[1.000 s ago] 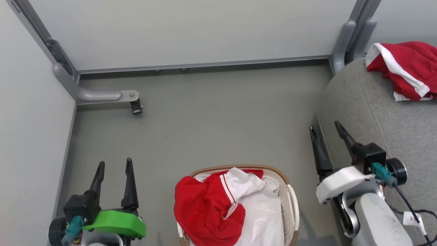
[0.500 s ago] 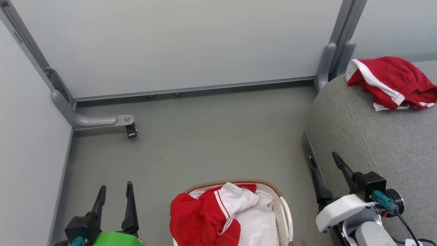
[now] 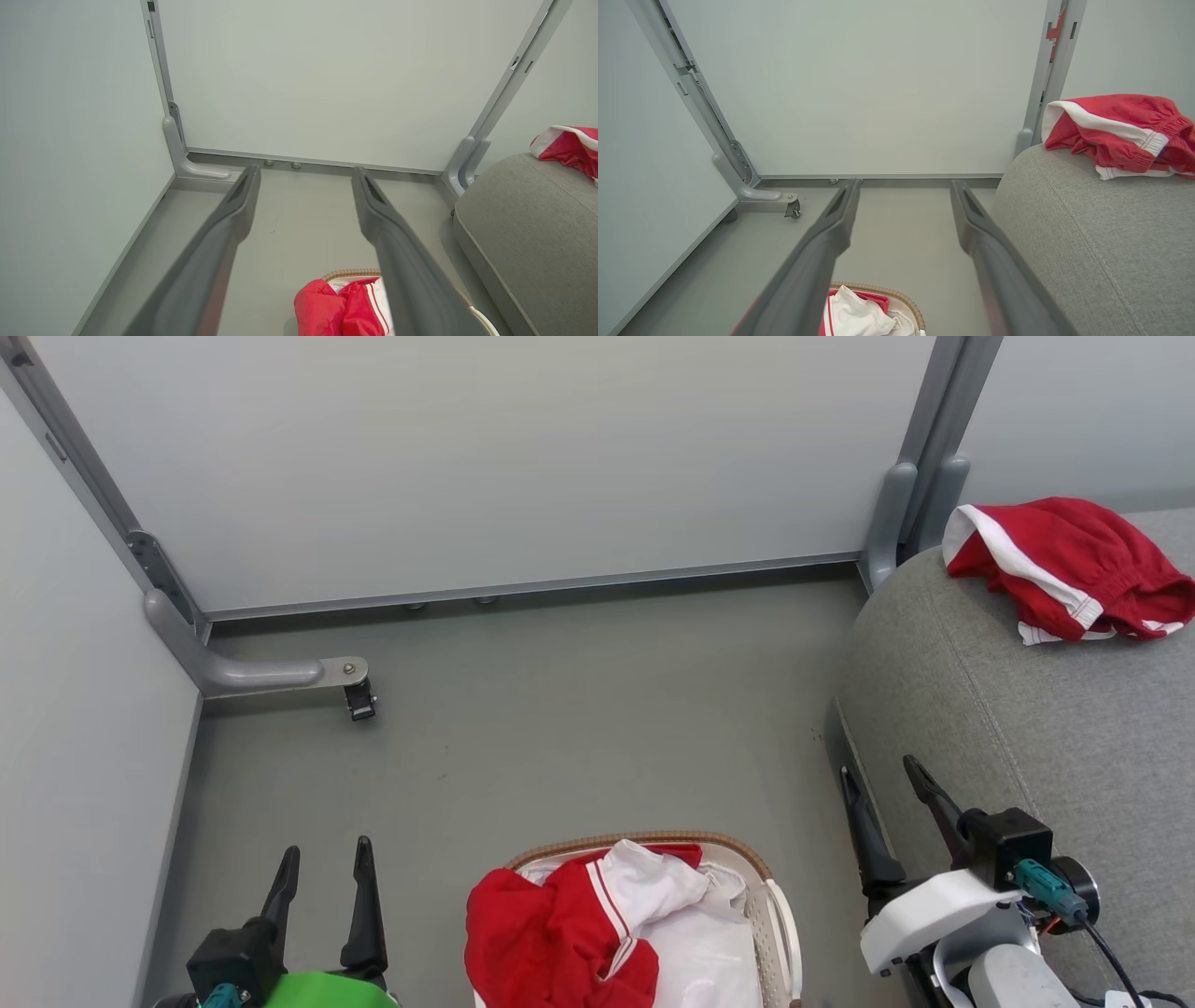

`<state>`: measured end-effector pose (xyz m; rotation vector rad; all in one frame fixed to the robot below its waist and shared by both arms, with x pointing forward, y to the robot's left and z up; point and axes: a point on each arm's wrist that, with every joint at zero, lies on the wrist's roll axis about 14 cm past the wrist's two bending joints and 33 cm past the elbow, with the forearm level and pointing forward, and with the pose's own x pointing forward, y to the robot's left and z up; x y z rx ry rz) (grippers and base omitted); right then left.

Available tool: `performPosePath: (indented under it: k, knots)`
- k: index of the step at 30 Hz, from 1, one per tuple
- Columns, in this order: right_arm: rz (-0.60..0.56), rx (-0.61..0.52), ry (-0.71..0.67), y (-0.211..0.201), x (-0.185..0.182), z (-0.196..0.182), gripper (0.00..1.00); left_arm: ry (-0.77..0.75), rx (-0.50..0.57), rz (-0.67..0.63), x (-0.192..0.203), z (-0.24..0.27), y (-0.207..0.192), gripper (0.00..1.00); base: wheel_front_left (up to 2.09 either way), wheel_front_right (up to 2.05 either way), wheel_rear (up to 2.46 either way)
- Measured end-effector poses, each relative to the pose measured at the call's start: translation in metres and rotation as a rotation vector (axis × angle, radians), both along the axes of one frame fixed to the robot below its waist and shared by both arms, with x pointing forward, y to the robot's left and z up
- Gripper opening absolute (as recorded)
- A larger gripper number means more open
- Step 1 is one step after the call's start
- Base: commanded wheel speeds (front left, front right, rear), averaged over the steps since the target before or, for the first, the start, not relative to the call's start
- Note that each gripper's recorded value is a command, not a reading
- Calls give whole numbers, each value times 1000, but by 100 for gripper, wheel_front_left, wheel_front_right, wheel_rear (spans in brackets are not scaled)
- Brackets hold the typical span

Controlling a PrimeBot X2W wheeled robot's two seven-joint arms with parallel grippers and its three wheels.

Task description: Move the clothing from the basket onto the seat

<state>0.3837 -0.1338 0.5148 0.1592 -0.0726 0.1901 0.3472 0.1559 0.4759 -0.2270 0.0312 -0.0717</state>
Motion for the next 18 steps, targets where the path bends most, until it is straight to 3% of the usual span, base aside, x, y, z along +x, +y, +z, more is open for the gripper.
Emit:
performPosePath:
  k: [13, 18]
  knots:
    - [-15, -25, 20, -6, 0, -8, 100, 30, 3, -48, 2, -10, -15, 100, 0, 0, 0]
    - [-29, -34, 12, -11, 10, -6, 100, 44, 24, -135, 12, -15, -40, 100, 0, 0, 0]
